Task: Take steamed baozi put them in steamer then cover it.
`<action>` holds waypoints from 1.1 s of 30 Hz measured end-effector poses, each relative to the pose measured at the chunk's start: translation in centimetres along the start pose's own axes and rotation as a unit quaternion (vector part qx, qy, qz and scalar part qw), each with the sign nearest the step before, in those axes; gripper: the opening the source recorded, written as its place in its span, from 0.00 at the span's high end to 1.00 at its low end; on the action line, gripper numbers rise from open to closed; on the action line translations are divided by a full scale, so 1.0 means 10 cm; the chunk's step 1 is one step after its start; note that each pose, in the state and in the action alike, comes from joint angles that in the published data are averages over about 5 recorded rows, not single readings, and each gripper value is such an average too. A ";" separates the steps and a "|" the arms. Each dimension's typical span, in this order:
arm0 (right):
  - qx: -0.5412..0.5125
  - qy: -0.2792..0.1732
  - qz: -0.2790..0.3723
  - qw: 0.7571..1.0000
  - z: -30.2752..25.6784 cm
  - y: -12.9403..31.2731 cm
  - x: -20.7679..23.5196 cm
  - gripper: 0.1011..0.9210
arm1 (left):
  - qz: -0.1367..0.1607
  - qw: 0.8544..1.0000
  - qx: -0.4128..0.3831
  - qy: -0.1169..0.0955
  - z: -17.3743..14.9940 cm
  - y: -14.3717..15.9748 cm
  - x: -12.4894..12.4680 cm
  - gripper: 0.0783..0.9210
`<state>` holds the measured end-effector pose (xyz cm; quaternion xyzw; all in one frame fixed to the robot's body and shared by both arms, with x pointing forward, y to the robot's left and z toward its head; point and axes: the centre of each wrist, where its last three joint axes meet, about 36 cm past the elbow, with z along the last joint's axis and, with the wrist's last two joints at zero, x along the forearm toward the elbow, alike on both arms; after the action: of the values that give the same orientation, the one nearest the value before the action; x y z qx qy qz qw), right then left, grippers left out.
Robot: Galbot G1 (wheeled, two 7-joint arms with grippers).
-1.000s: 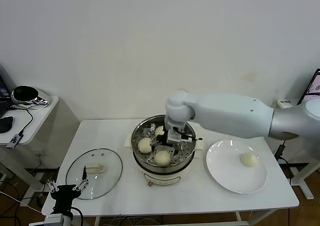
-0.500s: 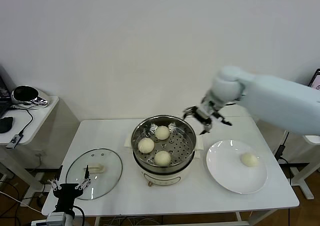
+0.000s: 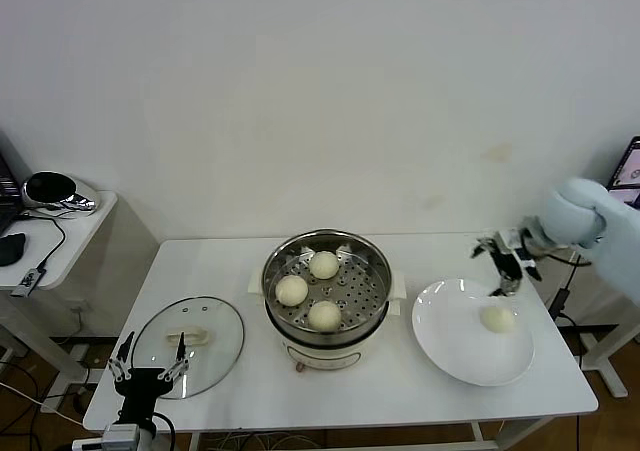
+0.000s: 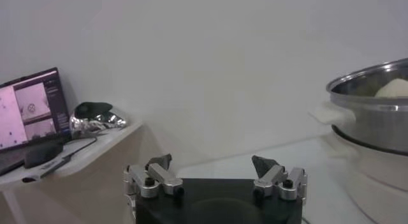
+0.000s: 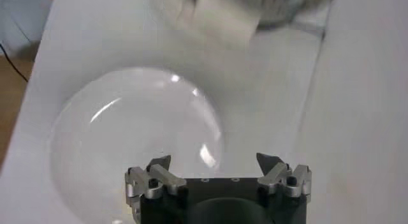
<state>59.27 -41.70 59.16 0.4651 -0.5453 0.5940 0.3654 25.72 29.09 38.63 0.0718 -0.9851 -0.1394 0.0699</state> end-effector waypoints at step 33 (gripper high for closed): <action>-0.094 0.036 -0.030 0.994 0.53 0.29 -1.39 0.15 | -0.012 1.000 -0.003 0.006 0.03 0.07 0.02 0.12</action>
<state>61.51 -46.31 44.89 0.4234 -0.5709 0.5451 0.4446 25.36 29.78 38.61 0.0841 -0.9833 -0.1431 0.0747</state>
